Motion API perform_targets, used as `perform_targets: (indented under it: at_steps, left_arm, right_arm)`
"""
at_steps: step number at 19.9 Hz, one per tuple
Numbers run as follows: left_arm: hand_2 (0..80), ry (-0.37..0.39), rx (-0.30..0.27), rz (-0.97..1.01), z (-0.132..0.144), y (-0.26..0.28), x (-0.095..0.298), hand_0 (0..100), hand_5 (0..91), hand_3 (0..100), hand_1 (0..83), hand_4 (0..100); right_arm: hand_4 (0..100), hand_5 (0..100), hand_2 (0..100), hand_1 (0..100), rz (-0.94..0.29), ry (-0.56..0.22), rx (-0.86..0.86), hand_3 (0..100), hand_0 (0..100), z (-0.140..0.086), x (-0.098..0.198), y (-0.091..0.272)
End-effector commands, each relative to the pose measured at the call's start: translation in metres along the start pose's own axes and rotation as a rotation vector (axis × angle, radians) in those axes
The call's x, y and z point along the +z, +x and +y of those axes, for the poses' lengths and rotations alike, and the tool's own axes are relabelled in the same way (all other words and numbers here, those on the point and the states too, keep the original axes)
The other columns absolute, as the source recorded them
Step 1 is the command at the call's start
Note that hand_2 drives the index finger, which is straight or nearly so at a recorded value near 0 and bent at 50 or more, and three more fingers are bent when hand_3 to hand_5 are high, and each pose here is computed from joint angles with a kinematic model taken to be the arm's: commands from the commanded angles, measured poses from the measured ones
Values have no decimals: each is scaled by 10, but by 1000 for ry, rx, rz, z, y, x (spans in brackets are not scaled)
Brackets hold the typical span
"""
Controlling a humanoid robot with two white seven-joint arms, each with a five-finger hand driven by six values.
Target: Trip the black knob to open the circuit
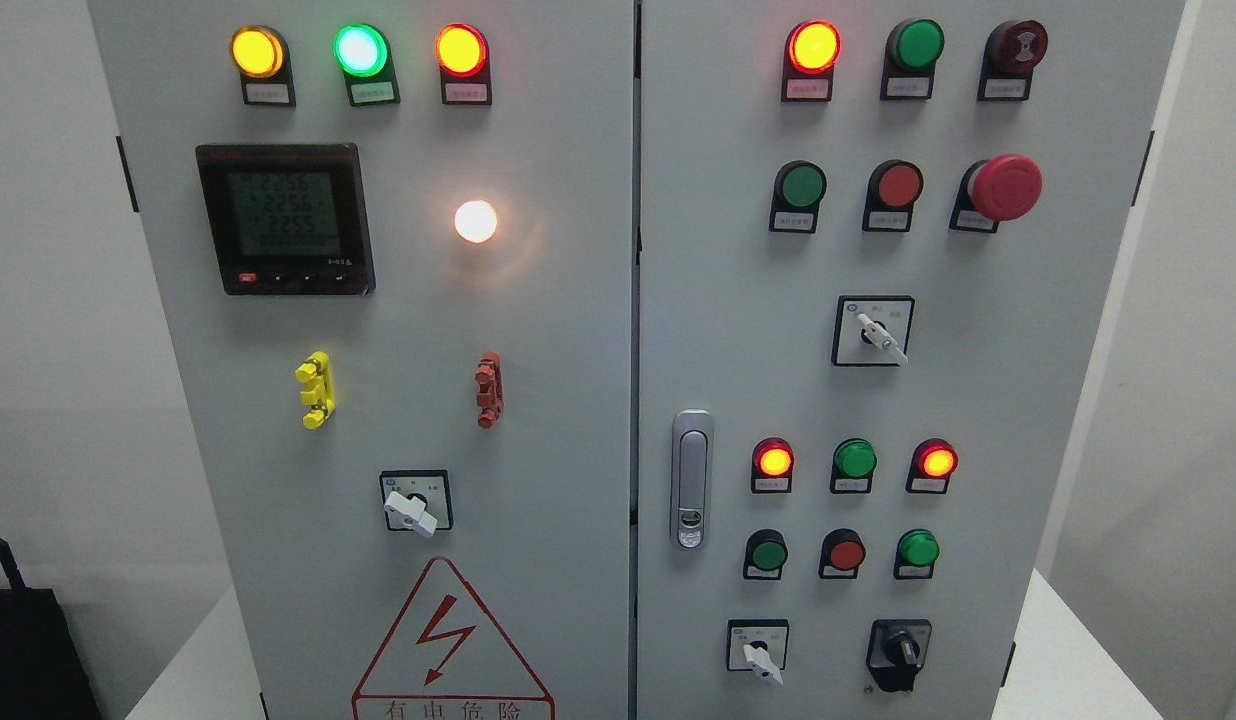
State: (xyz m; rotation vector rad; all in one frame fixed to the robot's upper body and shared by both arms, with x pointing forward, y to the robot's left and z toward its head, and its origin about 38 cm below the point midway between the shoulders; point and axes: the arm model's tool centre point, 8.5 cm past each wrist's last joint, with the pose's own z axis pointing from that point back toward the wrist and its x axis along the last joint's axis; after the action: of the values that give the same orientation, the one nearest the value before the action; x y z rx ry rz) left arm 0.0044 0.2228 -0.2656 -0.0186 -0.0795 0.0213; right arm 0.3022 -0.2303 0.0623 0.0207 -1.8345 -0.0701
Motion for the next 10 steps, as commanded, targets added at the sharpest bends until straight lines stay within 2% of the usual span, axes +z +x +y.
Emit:
perform_targets:
  at_steps: [1,10]
  left_arm:
    - [0,-1,3,-6,-1,3,0,120,0,0,389,0]
    - [0,-1,3,-4,-1,3,0,120,0,0,389,0]
  right_arm:
    - [938,964,0,831,-60,-2,2,904,954,-2,-13,17]
    - [939,966,0,833,-98,8,10,908,960,-2,-38,33]
